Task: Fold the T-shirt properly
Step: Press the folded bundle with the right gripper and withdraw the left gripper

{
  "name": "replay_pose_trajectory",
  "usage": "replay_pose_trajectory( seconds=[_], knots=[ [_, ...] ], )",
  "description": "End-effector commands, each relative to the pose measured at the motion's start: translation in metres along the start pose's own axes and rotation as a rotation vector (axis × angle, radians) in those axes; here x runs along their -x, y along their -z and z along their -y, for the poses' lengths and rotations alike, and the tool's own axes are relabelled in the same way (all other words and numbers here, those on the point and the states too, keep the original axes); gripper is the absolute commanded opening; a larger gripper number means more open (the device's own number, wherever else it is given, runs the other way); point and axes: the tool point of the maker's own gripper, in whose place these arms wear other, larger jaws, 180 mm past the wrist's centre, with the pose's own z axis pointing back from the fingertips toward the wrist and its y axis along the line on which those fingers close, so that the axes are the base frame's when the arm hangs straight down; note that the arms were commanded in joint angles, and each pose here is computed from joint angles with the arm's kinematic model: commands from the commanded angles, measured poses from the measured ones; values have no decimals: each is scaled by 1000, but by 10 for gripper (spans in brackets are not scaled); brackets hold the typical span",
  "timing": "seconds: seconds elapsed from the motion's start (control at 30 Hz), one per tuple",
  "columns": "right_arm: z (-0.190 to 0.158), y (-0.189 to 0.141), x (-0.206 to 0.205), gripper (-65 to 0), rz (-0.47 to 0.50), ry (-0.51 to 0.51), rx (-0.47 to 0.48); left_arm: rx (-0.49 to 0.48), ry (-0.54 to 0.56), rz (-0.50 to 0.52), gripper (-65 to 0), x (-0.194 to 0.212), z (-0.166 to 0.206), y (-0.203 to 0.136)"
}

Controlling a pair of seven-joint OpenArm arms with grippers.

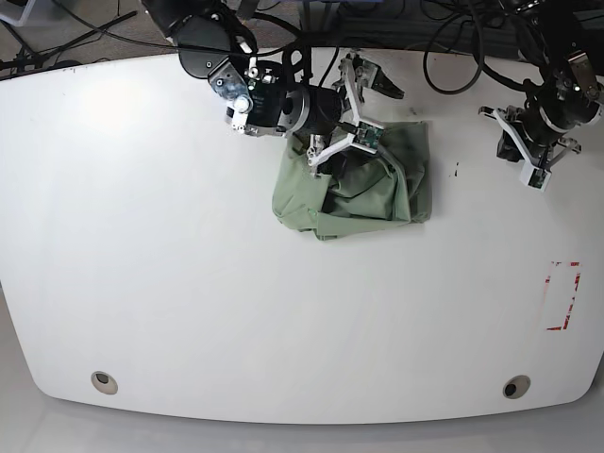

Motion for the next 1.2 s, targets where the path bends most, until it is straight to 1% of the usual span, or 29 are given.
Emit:
replay_pose_trajectory(
  seconds=[0.0,0.13,0.23,0.27,0.3,0.33,0.37,0.47,0.53,0.57,0.67,0.73,0.8,0.87,0.93,1.03,1.17],
  knots=[
    [10,1,-17,-119,43,-47,56,-10,16,33,-586,-9,-3,-5],
    [23,8,-1,-119,-36,-99,119,-1,16,20,-586,-4,0,-4],
    [26,12,2,-120,-34,-109,131,4,12,18,-586,-2,2,-3],
    [27,13,4,-130,-31,-106,132,4,12,18,-586,-2,2,-3],
    [27,15,6,-162,-33,-104,132,3,10,17,-586,-2,1,-3],
    [28,17,9,-211,-38,-102,136,1,10,16,-586,-2,0,-3],
    [29,18,11,-273,-38,-104,136,1,10,18,-586,-2,0,-3],
    [31,24,21,-496,-53,-107,141,0,11,18,-586,-2,0,-4],
    [32,28,26,-614,-63,-105,146,0,11,18,-586,-2,0,-4],
    [33,31,26,-650,-63,-94,156,0,11,18,-586,-2,0,-4],
    [38,30,17,-650,-42,-78,196,-1,10,18,-586,-2,-1,-4],
    [38,24,3,-650,-6,-86,210,1,10,10,-586,1,0,-4],
    [36,19,-8,-650,9,-96,220,8,10,2,-586,5,3,-3],
    [32,14,-29,-650,47,-100,231,10,8,-1,-585,6,4,-3],
    [32,10,-39,-650,61,-103,242,18,-5,-13,-585,11,5,0],
    [23,16,-62,-650,97,-127,220,33,-28,-34,-585,19,5,6],
    [6,28,-73,-650,101,-171,170,43,-41,-47,-585,24,6,9]
  ],
)
